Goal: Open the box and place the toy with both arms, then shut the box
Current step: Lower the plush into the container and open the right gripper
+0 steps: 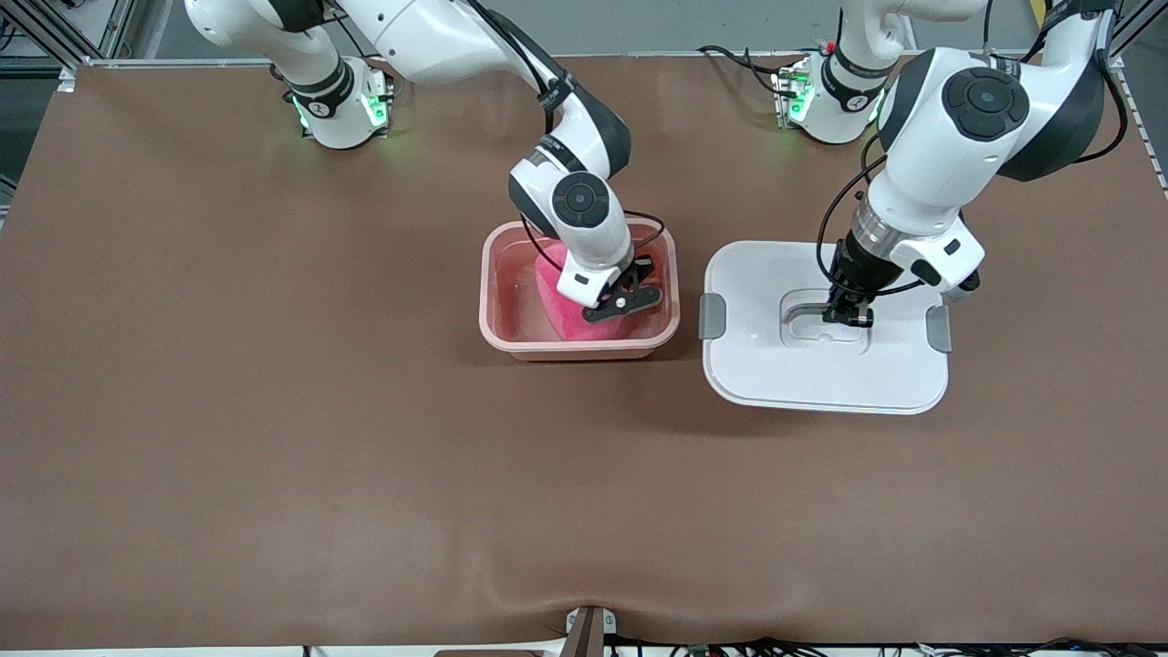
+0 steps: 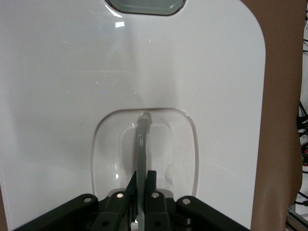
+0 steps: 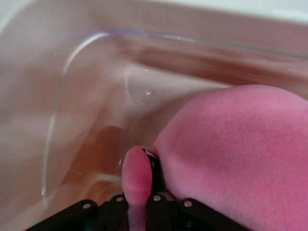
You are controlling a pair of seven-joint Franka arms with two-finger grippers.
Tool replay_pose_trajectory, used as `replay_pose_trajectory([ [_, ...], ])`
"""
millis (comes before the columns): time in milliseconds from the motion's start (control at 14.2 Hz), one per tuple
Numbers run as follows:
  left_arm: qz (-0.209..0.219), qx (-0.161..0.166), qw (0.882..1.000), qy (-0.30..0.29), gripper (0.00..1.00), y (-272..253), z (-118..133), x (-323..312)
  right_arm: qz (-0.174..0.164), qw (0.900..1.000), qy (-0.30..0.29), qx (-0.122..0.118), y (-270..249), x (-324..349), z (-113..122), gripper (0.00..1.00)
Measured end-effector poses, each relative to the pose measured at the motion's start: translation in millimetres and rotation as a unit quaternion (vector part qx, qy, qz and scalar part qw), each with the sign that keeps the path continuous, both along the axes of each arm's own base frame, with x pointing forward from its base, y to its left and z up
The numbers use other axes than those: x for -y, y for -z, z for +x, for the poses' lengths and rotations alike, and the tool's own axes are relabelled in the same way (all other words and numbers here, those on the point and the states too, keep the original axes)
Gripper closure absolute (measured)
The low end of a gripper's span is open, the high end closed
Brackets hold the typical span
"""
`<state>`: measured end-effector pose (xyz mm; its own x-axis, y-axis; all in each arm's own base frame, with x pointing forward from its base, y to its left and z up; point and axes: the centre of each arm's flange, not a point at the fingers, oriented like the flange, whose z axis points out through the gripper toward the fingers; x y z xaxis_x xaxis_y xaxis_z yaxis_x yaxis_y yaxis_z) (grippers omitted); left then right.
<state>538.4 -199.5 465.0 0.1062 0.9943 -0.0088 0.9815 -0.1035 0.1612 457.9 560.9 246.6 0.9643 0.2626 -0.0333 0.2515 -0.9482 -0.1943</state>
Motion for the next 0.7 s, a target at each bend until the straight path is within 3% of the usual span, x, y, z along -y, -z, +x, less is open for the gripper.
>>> replay_pose_trajectory([
  [70,0.000,0.000,1.000,0.000,0.93,0.2,-0.1,0.0,-0.001,1.000,-0.003,0.002,4.0,-1.8,-2.0,0.82],
  [211,0.000,0.000,1.000,0.000,0.93,0.4,-0.1,-0.1,-0.003,1.000,-0.004,0.007,3.7,-2.9,-2.0,0.79],
  [705,0.000,-0.001,1.000,0.000,0.93,0.8,-0.3,-0.1,0.017,0.999,0.016,0.031,-38.4,1.0,18.4,0.11],
])
